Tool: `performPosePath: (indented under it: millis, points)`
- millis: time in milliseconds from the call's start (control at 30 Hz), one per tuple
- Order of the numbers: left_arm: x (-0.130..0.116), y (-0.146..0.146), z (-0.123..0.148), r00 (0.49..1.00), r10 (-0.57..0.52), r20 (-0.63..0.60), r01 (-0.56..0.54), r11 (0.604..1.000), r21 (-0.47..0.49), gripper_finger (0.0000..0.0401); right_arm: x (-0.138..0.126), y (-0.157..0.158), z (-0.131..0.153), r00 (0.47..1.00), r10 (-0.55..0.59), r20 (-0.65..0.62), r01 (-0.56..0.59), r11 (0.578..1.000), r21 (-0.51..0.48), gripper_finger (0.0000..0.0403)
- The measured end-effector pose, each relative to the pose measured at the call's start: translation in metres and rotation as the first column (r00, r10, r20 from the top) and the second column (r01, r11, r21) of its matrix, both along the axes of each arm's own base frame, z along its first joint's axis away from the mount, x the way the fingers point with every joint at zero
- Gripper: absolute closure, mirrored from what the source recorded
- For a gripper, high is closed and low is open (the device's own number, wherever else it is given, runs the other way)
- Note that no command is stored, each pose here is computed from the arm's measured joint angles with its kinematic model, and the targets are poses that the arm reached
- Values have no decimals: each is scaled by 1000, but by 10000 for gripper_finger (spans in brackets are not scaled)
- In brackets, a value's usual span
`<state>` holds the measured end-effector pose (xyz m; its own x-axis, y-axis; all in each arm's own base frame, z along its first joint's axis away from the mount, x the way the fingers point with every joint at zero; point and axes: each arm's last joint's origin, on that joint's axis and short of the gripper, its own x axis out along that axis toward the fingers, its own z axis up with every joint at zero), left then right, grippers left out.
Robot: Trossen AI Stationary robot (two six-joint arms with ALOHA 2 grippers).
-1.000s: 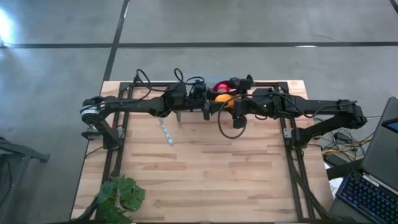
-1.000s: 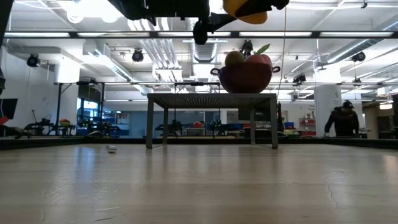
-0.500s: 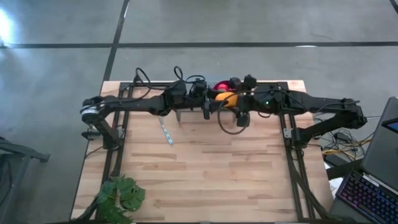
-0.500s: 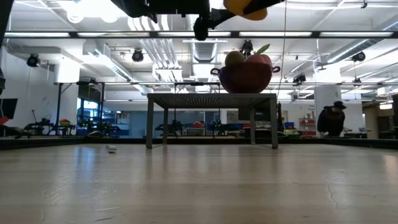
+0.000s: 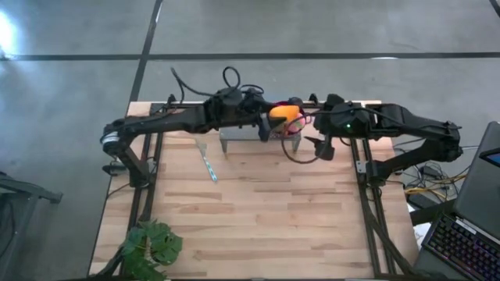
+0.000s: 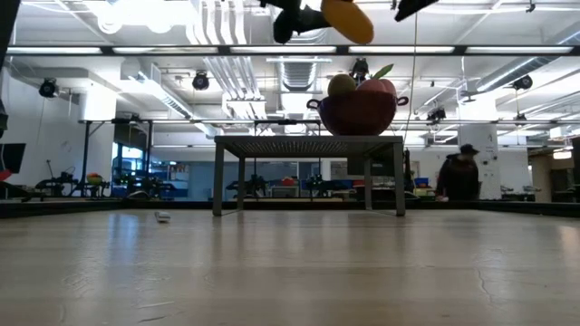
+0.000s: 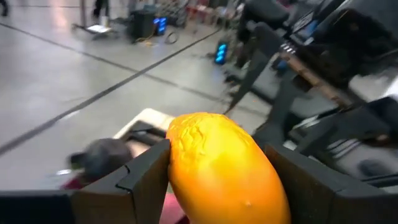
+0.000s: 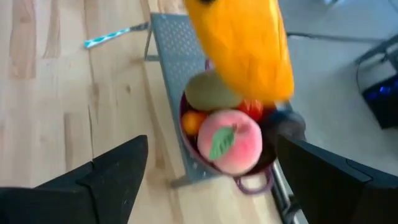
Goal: Pick & Place Fruit
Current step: Put the mango into the purple bowl on the shelf
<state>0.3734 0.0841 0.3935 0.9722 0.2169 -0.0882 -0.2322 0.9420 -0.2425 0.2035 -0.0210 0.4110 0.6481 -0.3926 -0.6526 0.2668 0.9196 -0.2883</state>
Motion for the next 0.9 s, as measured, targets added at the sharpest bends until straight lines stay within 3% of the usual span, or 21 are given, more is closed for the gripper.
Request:
performPosePath:
  millis: [267, 433, 533, 700, 900]
  points:
    - [-10, 1, 30, 989, 72, -127, -49, 984, 174, 149, -23, 1, -3, 1000, -23, 17, 23, 999, 23, 85]
    - [-11, 2, 28, 976, 72, -206, 4, 938, 347, 149, -35, 2, -3, 999, -24, 45, 23, 999, 23, 103]
    - [-8, 5, 24, 960, 152, -234, -47, 914, 402, 149, -41, 2, -4, 997, -33, 64, 31, 999, 32, 112]
    - [-3, 16, 22, 931, 268, -249, -156, 907, 392, 149, -46, 2, -2, 992, -52, 117, 46, 998, 51, 124]
    - [9, 21, 33, 915, 276, -295, -173, 928, 330, 149, -45, 2, -9, 992, -74, 105, 67, 995, 69, 139]
